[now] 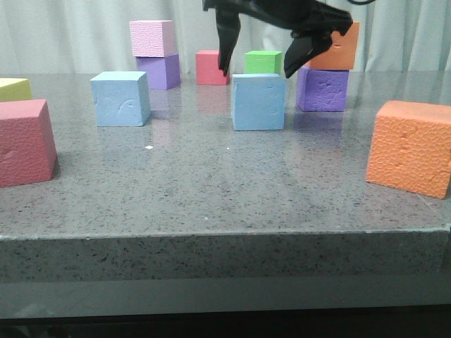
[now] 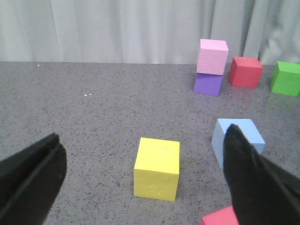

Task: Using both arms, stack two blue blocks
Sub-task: 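Lower the right gripper over the light-blue cube farther from the robot, then grasp the light-blue cube with the right gripper and drag it nearer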

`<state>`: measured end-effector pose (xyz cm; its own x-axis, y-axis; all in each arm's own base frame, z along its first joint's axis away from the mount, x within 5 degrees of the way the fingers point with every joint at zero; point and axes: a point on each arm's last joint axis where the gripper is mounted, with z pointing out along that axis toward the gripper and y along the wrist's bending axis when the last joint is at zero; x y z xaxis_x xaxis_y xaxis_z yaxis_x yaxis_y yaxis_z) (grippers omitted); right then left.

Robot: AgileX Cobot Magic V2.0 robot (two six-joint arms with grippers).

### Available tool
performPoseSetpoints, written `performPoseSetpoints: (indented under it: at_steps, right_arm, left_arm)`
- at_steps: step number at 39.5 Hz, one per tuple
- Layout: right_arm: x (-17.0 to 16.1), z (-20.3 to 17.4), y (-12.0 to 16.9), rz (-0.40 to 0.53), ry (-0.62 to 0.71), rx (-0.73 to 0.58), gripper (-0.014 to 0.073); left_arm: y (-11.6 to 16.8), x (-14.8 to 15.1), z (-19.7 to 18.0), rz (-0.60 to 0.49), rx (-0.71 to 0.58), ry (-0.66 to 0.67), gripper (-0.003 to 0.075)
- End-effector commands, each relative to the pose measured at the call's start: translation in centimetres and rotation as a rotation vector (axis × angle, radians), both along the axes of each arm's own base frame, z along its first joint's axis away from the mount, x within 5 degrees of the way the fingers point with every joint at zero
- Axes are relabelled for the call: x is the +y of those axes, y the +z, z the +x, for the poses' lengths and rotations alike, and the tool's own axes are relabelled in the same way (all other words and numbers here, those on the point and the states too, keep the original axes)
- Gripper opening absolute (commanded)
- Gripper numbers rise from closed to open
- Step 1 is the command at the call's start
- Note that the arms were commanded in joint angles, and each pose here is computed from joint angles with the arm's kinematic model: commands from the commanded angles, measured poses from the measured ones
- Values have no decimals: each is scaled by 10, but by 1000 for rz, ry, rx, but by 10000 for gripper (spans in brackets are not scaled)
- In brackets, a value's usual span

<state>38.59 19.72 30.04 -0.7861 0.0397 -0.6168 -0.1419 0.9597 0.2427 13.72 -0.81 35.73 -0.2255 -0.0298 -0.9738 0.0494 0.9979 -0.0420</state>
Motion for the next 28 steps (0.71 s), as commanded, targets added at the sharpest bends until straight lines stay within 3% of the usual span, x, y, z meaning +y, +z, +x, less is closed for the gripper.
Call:
performPoseSetpoints:
  at_steps: [1,10,19,28]
  right_arm:
    - [-2,-2,32,43,-2,-112,645]
    - [-4,3,25,34,-12,-95,615]
    - [-6,1,26,26,-15,-80,328]
    - [-3,-23,58,51,16,-126,330]
  left_arm:
    - [18,0,0,5,-96,3,659]
    - [18,1,0,28,-98,5,659]
    - [18,1,0,28,-98,5,659]
    - [18,1,0,28,-98,5,659]
